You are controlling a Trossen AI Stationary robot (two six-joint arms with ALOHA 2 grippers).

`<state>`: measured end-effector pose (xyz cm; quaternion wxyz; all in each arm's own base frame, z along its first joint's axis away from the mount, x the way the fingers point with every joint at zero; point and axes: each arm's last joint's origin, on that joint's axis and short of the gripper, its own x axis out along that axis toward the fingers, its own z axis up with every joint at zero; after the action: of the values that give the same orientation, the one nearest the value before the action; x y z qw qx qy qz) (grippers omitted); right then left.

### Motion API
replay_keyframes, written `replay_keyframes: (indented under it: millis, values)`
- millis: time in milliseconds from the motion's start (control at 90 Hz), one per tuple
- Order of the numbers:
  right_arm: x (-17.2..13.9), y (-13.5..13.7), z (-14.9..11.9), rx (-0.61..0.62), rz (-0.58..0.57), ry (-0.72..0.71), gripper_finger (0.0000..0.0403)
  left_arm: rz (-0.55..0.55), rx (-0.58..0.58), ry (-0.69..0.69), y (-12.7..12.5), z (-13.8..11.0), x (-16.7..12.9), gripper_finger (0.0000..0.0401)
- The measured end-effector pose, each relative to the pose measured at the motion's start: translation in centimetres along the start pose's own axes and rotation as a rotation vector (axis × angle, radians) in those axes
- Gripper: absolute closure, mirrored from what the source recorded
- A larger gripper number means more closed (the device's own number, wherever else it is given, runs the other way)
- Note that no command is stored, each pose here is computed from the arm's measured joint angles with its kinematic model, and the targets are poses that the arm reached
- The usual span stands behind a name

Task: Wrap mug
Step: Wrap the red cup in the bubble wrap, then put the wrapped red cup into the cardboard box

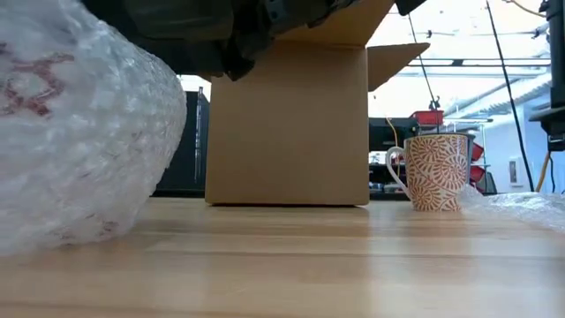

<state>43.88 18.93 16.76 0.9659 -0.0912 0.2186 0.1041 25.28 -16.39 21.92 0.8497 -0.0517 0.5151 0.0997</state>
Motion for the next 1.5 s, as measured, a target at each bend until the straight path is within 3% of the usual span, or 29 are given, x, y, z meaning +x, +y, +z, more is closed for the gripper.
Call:
replay_keyframes:
  millis: [278, 644, 789, 1156, 1500]
  values:
    - [0.0, 0.0, 0.0, 0.0, 0.0, 0.0, 0.014, -0.048, -0.01, -0.085, 0.5, 0.0, -3.1, 0.0196]
    - [0.0, 0.0, 0.0, 0.0, 0.001, 0.0, 0.014, -0.171, 0.074, -0.186, -1.9, -1.3, -5.0, 0.0196]
    - [0.0, 0.0, 0.0, 0.001, 0.001, 0.0, 0.014, -0.183, 0.062, -0.212, -2.1, -1.6, -4.3, 0.0196]
    - [0.0, 0.0, 0.0, 0.004, 0.001, 0.0, 0.014, -0.395, 0.045, -0.215, -3.3, -2.3, -3.5, 0.0196]
    - [0.0, 0.0, 0.0, 0.005, 0.002, -0.001, 0.014, -0.385, 0.015, -0.184, -2.3, -3.9, -1.0, 0.0196]
